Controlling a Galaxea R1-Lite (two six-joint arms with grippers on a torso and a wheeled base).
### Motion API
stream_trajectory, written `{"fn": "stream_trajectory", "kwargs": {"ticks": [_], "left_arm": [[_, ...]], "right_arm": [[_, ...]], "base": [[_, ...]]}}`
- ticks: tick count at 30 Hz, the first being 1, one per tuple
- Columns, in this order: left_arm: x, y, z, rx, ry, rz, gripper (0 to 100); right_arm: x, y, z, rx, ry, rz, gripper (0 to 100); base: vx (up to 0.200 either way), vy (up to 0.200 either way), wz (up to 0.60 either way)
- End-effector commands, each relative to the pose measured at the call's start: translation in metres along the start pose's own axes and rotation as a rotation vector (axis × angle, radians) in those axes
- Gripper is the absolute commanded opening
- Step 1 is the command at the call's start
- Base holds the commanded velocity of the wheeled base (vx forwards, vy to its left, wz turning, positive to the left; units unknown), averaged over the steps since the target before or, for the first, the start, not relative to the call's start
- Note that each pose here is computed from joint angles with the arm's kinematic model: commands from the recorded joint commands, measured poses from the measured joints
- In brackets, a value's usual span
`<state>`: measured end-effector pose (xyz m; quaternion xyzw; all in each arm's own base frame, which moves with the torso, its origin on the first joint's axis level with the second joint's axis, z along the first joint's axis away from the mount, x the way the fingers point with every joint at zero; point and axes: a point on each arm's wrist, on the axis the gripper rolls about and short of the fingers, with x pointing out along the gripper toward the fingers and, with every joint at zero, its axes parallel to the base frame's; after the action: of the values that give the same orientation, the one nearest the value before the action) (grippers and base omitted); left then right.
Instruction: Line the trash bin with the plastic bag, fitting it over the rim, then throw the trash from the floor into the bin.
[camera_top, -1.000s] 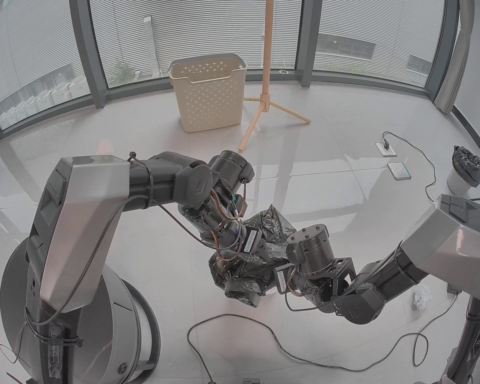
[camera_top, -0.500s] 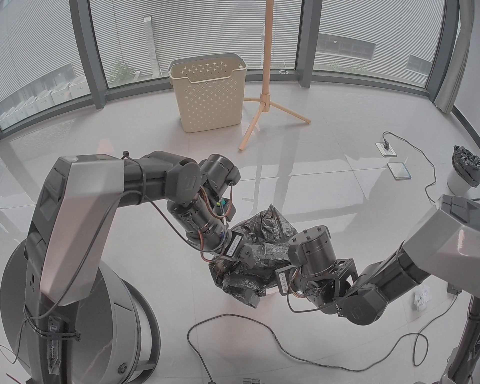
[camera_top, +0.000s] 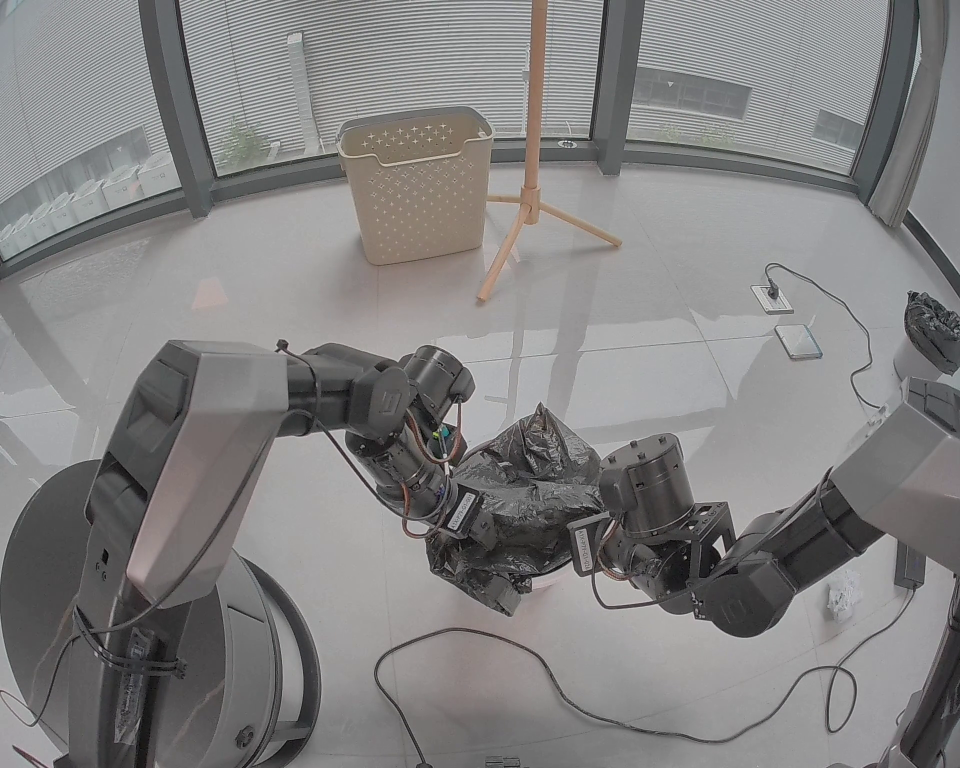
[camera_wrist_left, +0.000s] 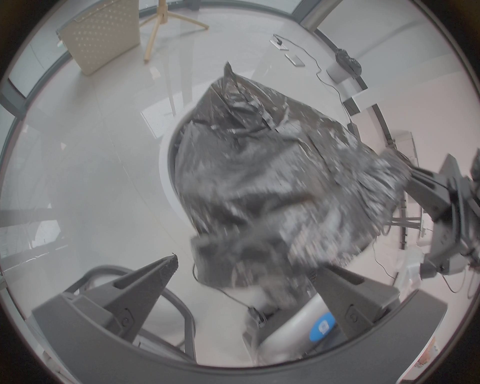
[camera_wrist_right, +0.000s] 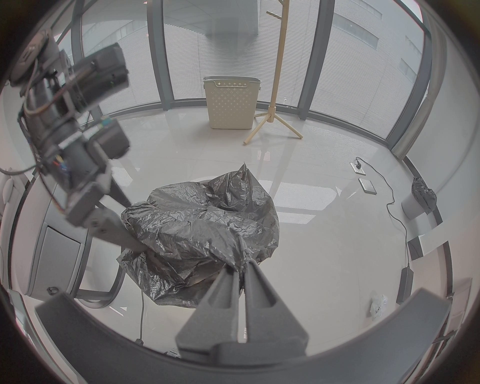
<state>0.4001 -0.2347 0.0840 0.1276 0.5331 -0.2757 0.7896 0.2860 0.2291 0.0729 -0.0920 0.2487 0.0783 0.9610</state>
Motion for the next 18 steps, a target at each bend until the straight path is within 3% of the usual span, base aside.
{"fn": "stream_trajectory", "kwargs": {"ticks": [1,9,18], "left_arm": [[0.047,0.004,0.001,-0.002,-0.039,0.070,0],[0.048,-0.002,0.010,0.026,-0.115,0.150,0],[-0.004,-0.006,0.024,0.044,-0.225,0.163,0]], "right_arm": [[-0.005,-0.001,0.002,0.001,-0.007,0.011,0],[-0.007,-0.003,-0.008,-0.009,0.022,0.013,0],[-0.011,-0.003,-0.013,0.013,0.040,0.027,0]], "base": [[0.000,0.000,0.00],[0.000,0.000,0.00],[0.000,0.000,0.00]]}}
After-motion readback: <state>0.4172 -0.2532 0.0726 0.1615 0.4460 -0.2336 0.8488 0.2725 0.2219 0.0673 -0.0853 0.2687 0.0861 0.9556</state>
